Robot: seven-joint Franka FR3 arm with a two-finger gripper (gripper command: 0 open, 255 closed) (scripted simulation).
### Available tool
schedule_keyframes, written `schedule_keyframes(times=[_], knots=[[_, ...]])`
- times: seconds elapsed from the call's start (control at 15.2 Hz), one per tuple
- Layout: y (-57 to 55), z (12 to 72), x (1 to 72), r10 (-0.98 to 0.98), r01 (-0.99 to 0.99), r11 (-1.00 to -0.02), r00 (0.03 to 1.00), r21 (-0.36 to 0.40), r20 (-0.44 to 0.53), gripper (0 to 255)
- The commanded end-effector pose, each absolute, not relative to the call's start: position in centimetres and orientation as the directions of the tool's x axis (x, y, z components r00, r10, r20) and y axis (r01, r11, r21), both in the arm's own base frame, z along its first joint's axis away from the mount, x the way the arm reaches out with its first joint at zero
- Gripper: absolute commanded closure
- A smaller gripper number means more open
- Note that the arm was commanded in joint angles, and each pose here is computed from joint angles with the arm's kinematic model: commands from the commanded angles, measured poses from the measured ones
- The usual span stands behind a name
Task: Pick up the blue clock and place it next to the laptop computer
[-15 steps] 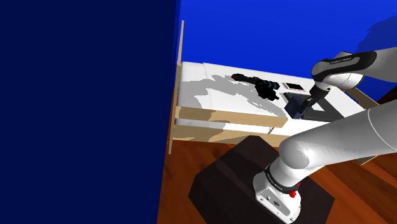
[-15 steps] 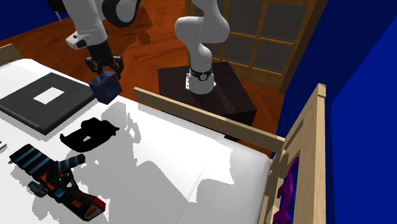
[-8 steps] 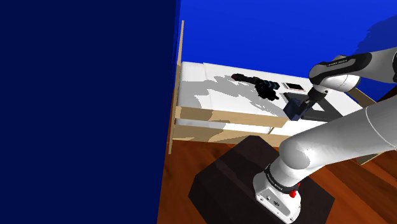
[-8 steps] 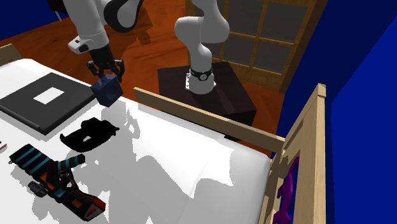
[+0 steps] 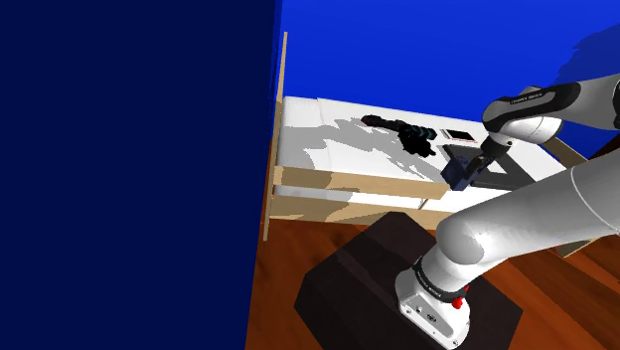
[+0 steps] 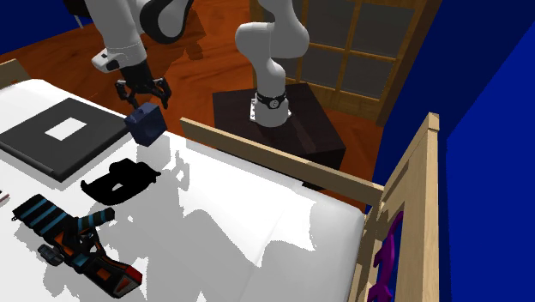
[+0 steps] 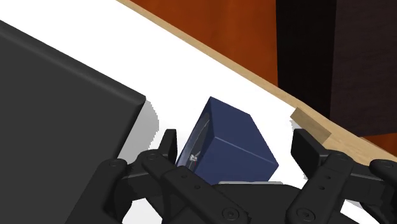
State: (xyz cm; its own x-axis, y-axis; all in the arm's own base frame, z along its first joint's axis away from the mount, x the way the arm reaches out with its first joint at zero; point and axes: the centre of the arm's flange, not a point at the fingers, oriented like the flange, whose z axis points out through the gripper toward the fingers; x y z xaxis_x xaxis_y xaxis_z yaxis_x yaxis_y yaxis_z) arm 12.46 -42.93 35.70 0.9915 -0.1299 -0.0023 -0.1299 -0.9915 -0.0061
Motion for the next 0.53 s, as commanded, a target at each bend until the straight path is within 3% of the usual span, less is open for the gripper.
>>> schedule_keyframes(times=[0.0,0.26,0.46], knots=[[-42.9,35.7,12.5,-0.13,-0.13,-0.992,0.992,-0.006,-0.002,0],[-43.0,40.7,12.5,-0.13,-0.13,-0.992,0.992,-0.006,-0.002,0],[-43.0,40.7,12.5,-0.13,-0.13,-0.991,0.992,-0.006,-0.002,0]])
